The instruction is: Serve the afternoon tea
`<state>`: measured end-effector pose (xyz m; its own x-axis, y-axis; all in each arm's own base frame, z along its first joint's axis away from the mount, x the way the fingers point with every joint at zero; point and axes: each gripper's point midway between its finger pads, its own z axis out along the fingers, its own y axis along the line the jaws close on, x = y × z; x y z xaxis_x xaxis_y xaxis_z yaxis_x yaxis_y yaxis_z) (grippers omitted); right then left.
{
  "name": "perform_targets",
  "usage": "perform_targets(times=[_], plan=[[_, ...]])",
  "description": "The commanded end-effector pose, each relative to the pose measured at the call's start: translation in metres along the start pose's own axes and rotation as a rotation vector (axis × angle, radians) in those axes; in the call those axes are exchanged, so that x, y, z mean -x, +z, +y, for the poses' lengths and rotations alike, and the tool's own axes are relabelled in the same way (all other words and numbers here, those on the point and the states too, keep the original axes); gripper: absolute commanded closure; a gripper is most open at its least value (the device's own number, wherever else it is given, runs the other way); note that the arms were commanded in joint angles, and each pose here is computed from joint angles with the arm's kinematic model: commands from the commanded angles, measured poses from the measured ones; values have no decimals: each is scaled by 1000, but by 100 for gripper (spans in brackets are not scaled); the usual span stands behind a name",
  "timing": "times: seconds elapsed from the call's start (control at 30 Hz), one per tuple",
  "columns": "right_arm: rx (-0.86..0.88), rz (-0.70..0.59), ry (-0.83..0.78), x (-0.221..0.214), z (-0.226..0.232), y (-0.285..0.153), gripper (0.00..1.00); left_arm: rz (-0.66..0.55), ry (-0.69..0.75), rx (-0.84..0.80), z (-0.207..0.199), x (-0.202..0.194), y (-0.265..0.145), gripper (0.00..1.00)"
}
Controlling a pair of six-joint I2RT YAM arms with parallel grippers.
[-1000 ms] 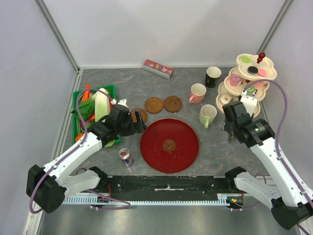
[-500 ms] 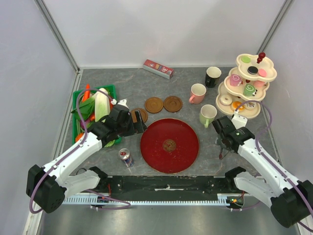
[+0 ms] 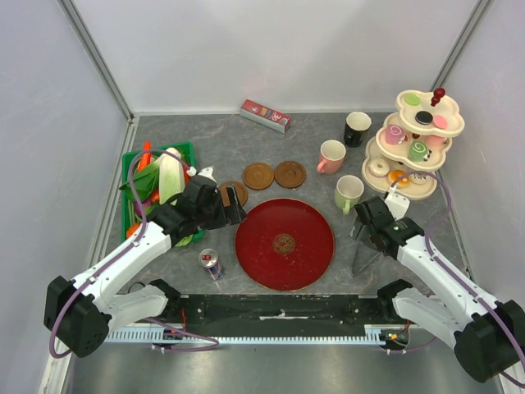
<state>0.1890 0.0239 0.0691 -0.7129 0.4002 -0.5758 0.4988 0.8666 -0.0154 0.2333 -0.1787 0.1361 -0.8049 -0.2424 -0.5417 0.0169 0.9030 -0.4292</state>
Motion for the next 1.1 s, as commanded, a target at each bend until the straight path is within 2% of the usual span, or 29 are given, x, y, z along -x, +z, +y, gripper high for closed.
perform_targets(times=[0.0, 0.1, 0.23, 0.47, 0.6, 0.8, 1.07], plan=[[250, -123, -91, 40, 44, -27, 2, -5, -5, -19, -5, 4, -8, 1], [415, -150, -235, 49, 75, -50, 2, -17, -17, -22, -5, 6, -11, 1], [360, -172, -327, 49, 95, -46, 2, -14, -31, -17, -5, 5, -12, 1], [292, -260, -250, 66, 121, -25, 2, -19, -44, 6, 0, 4, -22, 1], [240, -270, -235, 70, 135, -4, 2, -27, -52, 20, 4, 4, -28, 1], [119, -247, -197, 75, 131, 31, 12, -43, -64, 32, 7, 5, -38, 1], [172, -194, -119, 79, 127, 54, 30, -59, -84, 24, 6, 7, -43, 1]])
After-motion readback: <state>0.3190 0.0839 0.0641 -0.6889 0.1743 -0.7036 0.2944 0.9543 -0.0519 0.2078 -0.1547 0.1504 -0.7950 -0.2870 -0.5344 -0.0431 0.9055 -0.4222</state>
